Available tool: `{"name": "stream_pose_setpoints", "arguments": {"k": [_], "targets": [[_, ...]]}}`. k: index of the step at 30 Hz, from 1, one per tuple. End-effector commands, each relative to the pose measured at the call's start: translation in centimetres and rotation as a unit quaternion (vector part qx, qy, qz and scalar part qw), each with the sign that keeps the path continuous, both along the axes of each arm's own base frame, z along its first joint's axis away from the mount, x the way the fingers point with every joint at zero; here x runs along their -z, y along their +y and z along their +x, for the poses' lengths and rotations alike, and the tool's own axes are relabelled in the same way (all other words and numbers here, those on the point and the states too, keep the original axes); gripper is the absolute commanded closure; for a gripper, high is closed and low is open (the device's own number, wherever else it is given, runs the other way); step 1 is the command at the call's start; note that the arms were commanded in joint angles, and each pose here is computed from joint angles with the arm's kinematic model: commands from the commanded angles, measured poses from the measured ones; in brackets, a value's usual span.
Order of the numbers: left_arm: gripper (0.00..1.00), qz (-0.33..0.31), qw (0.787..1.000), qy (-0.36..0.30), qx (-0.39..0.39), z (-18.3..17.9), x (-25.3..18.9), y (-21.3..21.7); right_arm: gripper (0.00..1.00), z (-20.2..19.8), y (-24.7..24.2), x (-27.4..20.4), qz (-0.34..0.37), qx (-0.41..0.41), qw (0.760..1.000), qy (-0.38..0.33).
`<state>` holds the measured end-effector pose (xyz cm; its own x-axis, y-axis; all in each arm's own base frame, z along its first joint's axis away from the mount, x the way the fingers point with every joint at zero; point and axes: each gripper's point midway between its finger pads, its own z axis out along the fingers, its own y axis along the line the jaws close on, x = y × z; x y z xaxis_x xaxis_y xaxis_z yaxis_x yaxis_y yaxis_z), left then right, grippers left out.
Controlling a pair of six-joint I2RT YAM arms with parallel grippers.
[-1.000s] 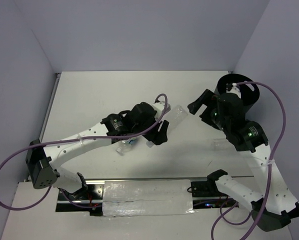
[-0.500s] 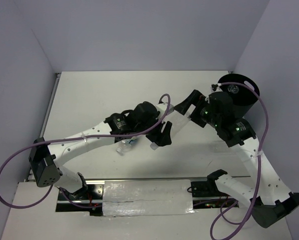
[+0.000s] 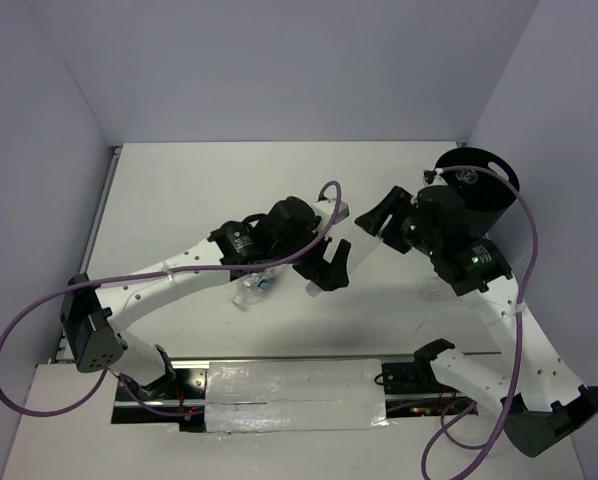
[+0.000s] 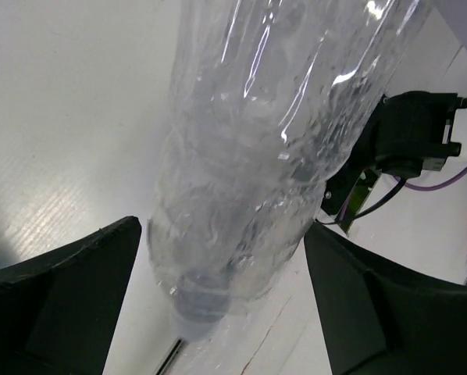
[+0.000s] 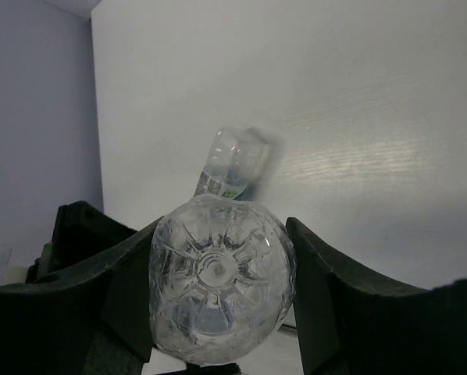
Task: Put the plastic bottles in the bin
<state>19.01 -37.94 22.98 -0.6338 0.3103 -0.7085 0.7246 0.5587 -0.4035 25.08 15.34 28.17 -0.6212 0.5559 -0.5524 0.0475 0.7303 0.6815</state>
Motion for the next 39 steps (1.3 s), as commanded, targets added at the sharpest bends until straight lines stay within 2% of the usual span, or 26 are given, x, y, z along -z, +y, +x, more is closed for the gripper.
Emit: {"name": "stream_pose_setpoints", "arguments": {"k": [1, 2, 5, 6, 9, 11, 12, 15, 16, 19, 22, 25, 28, 31, 37, 39], "targets": [[0.01, -0.019, 0.999, -0.028, -0.016, 1.6, -2.8, -0.5, 0.67, 1.8, -2.1, -4.6, -0.045, 0.047, 0.996, -0.060], [0.01, -0.007, 0.999, -0.028, -0.020, 1.7, -2.8, 0.0, 0.67, 2.7, -4.0, -5.6, -0.087, 0.085, 0.990, -0.078], [0.01, 0.015, 0.996, -0.066, -0.053, 3.6, -4.6, 1.9, 0.67, 4.6, -7.4, -9.9, -0.144, 0.158, 0.970, -0.112], [0.01, 0.022, 0.995, -0.074, -0.069, 4.5, -5.5, 3.5, 0.67, 5.2, -9.3, -11.0, -0.180, 0.194, 0.957, -0.123], [0.01, 0.015, 0.991, -0.087, -0.105, 6.0, -7.4, 6.8, 0.67, 6.9, -12.2, -15.5, -0.213, 0.252, 0.931, -0.156], [0.01, 0.007, 0.987, -0.095, -0.130, 6.8, -8.3, 8.5, 0.67, 7.5, -14.4, -18.7, -0.229, 0.300, 0.909, -0.179], [0.01, 0.000, 0.983, -0.098, -0.153, 7.3, -8.8, 9.8, 0.67, 7.6, -15.9, -20.6, -0.235, 0.341, 0.889, -0.195], [0.01, -0.008, 0.975, -0.090, -0.202, 8.5, -9.0, 12.3, 0.67, 7.3, -18.8, -23.3, -0.266, 0.405, 0.849, -0.212], [0.01, 0.001, 0.970, -0.088, -0.226, 9.1, -8.6, 13.1, 0.67, 6.7, -20.3, -23.9, -0.295, 0.436, 0.825, -0.205], [0.01, 0.024, 0.957, -0.067, -0.280, 10.4, -6.9, 15.2, 0.66, 5.8, -23.1, -24.9, -0.335, 0.488, 0.780, -0.201], [0.01, 0.026, 0.950, -0.052, -0.306, 11.2, -5.7, 16.1, 0.66, 5.0, -25.1, -25.1, -0.365, 0.521, 0.748, -0.189], [0.01, 0.029, 0.942, -0.036, -0.331, 11.8, -4.5, 17.4, 0.65, 4.6, -26.6, -24.5, -0.386, 0.542, 0.726, -0.175], [0.01, 0.031, 0.939, -0.029, -0.342, 12.2, -3.9, 18.0, 0.65, 4.7, -27.7, -23.2, -0.395, 0.550, 0.718, -0.161], [0.01, 0.037, 0.938, -0.022, -0.344, 12.2, -3.1, 18.4, 0.65, 5.2, -28.4, -21.3, -0.399, 0.548, 0.720, -0.150], [0.01, 0.069, 0.936, -0.017, -0.345, 12.0, -0.1, 19.1, 0.65, 7.2, -28.1, -16.9, -0.401, 0.522, 0.742, -0.126], [0.01, 0.095, 0.935, -0.001, -0.342, 11.6, 2.4, 19.5, 0.65, 7.9, -27.8, -15.4, -0.396, 0.511, 0.754, -0.118]]}}
